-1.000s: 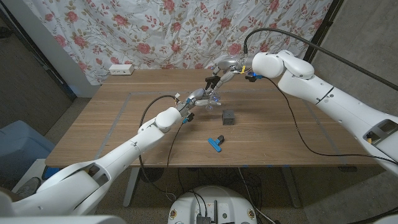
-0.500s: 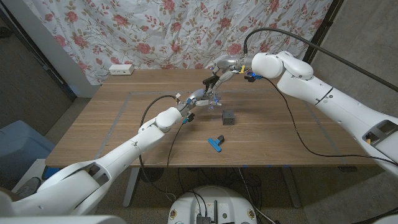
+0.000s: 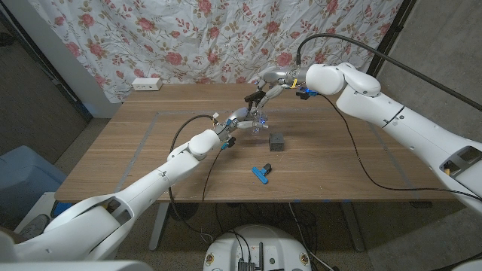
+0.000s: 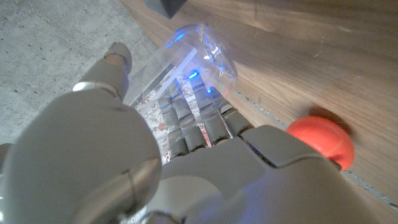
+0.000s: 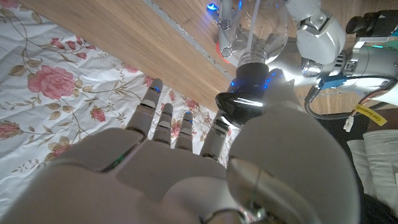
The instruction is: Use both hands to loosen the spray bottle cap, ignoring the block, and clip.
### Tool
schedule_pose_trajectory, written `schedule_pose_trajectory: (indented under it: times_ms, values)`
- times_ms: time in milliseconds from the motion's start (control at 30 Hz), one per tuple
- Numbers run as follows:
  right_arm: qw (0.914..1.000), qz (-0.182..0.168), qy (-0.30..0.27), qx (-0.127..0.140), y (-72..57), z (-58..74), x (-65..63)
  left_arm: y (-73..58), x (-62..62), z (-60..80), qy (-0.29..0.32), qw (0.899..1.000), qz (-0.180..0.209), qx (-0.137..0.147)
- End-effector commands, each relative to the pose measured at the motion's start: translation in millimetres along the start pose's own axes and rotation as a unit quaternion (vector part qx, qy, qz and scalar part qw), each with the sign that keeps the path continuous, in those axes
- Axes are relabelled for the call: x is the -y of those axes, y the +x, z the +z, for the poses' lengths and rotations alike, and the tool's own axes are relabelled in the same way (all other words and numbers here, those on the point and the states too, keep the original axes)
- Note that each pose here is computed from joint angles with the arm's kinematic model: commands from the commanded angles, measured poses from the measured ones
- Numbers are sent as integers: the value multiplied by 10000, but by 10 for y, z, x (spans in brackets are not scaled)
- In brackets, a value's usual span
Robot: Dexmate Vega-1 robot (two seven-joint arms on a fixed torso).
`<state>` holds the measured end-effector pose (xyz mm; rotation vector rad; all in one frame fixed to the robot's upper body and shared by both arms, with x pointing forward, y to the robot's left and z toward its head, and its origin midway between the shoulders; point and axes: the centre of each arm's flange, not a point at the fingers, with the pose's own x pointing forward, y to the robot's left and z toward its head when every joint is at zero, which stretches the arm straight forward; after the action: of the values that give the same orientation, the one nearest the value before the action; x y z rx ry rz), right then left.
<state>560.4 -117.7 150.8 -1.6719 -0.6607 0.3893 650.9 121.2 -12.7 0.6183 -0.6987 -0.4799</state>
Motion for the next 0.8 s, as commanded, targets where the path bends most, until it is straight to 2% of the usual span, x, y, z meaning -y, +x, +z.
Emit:
schedule_pose_trajectory:
  times_ms: [33, 800]
  values:
    - [9999, -16, 156, -25, -23, -52, -8, -39, 13, -17, -18, 10000, 10, -30]
    - [9969, -123, 775, 38, -89, -137, -10, -75, 17, -8, -2, 10000, 52, -8]
